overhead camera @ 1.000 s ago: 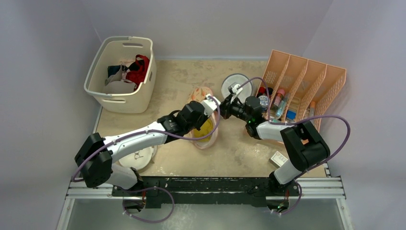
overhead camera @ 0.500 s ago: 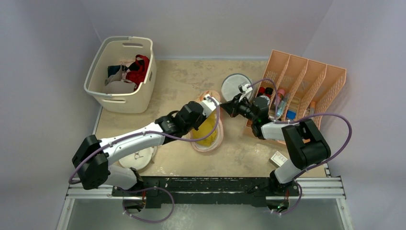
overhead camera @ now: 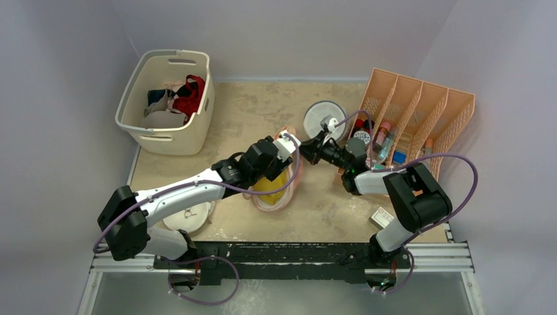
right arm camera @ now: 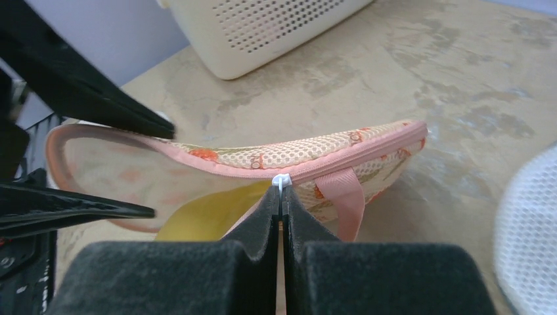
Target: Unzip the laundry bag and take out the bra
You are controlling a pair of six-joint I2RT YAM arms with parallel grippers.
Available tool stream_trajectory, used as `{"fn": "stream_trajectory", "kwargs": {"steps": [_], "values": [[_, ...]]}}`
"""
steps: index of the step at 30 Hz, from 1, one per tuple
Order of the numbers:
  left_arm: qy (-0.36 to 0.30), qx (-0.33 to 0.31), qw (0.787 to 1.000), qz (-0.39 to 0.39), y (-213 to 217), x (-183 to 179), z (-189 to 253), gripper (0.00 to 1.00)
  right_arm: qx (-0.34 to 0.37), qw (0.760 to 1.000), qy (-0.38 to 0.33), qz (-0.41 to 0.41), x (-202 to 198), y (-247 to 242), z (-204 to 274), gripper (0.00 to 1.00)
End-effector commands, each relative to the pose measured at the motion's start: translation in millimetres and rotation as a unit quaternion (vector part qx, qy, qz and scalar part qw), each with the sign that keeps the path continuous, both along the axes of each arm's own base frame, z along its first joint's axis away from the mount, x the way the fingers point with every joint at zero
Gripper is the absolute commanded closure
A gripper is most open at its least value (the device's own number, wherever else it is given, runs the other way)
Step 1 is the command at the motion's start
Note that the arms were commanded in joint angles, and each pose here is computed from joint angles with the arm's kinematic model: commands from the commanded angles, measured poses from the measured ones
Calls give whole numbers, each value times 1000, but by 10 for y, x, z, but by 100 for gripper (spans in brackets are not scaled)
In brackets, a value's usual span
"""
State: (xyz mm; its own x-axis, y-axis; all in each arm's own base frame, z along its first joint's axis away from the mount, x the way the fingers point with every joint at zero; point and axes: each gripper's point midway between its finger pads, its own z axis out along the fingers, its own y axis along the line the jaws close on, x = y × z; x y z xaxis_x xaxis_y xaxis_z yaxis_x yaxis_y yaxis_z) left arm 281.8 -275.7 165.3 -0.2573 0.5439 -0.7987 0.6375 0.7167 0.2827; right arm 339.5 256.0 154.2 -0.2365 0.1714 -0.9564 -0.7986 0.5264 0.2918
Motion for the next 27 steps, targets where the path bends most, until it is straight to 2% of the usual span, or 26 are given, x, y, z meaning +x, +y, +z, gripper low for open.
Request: {"fn": "stream_trajectory", "kwargs": {"steps": [1,8,14,23,27], "values": [[-9,-25,1000,10,-108,76,104,47,19,996,-65,51,-152,220,294,100],[-40,-5,997,67,91,214,159,49,19,992,-89,92,-350,431,362,100],[-51,0,995,85,155,257,188,68,22,991,-89,100,-383,460,372,100],[-36,-14,998,54,40,200,184,98,4,995,-71,74,-297,418,294,100],[-31,-24,998,39,-5,160,210,100,-10,999,-39,20,-111,301,190,100]]}}
